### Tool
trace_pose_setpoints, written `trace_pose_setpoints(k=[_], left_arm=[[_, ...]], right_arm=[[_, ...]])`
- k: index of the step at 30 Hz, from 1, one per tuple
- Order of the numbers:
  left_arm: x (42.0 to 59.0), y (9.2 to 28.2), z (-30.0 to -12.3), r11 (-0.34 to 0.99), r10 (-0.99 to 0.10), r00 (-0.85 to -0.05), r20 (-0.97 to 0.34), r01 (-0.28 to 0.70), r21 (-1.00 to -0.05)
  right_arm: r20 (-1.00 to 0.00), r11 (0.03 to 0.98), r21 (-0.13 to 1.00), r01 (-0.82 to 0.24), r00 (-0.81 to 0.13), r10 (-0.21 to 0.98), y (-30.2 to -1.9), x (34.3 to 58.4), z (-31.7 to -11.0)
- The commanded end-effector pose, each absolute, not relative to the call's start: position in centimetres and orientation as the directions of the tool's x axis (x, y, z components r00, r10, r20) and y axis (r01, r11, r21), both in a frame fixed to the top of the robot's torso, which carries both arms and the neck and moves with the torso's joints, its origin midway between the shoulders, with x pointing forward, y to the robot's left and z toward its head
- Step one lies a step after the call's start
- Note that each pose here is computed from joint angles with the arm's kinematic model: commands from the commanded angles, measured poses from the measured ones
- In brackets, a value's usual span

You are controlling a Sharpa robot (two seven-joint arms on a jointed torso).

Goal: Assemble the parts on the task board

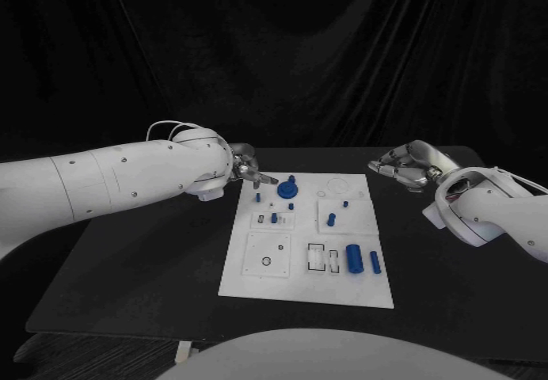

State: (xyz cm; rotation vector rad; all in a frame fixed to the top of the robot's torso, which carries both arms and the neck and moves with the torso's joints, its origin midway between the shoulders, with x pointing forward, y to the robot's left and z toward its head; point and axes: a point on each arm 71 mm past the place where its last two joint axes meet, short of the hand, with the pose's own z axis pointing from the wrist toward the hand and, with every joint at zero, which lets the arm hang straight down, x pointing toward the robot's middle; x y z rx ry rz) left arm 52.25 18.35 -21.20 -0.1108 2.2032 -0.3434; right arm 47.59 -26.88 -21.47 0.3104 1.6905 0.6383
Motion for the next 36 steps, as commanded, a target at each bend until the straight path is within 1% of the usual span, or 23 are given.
trace_pose_setpoints(k=[1,5,12,16,21,32,36], left_arm=[[53.0,18.5,-20.7,0.958,-0.188,-0.599,-0.778,0.064,-0.280],[54.2,18.8,-20.8,0.965,-0.170,-0.611,-0.773,0.054,-0.255],[55.2,19.5,-22.9,0.974,-0.167,-0.636,-0.753,0.013,-0.227],[55.7,20.1,-24.1,0.976,-0.178,-0.638,-0.749,-0.015,-0.219],[56.1,20.3,-24.7,0.976,-0.182,-0.638,-0.748,-0.026,-0.215],[56.1,19.4,-25.5,0.977,-0.172,-0.655,-0.736,-0.016,-0.215],[56.1,19.4,-26.0,0.977,-0.172,-0.660,-0.731,-0.021,-0.211]], right_arm=[[-0.816,0.814,0.566,-0.129,-0.229,0.531,-26.9,47.6,-21.6],[-0.815,0.813,0.567,-0.130,-0.232,0.531,-26.9,47.5,-21.6],[-0.814,0.812,0.568,-0.133,-0.237,0.531,-26.7,47.5,-21.7],[-0.814,0.812,0.568,-0.134,-0.239,0.530,-26.6,47.5,-21.7],[-0.814,0.812,0.568,-0.133,-0.240,0.530,-26.7,47.5,-21.7],[-0.813,0.812,0.568,-0.135,-0.243,0.529,-26.6,47.5,-21.7],[-0.813,0.812,0.568,-0.135,-0.244,0.528,-26.6,47.6,-21.7]])
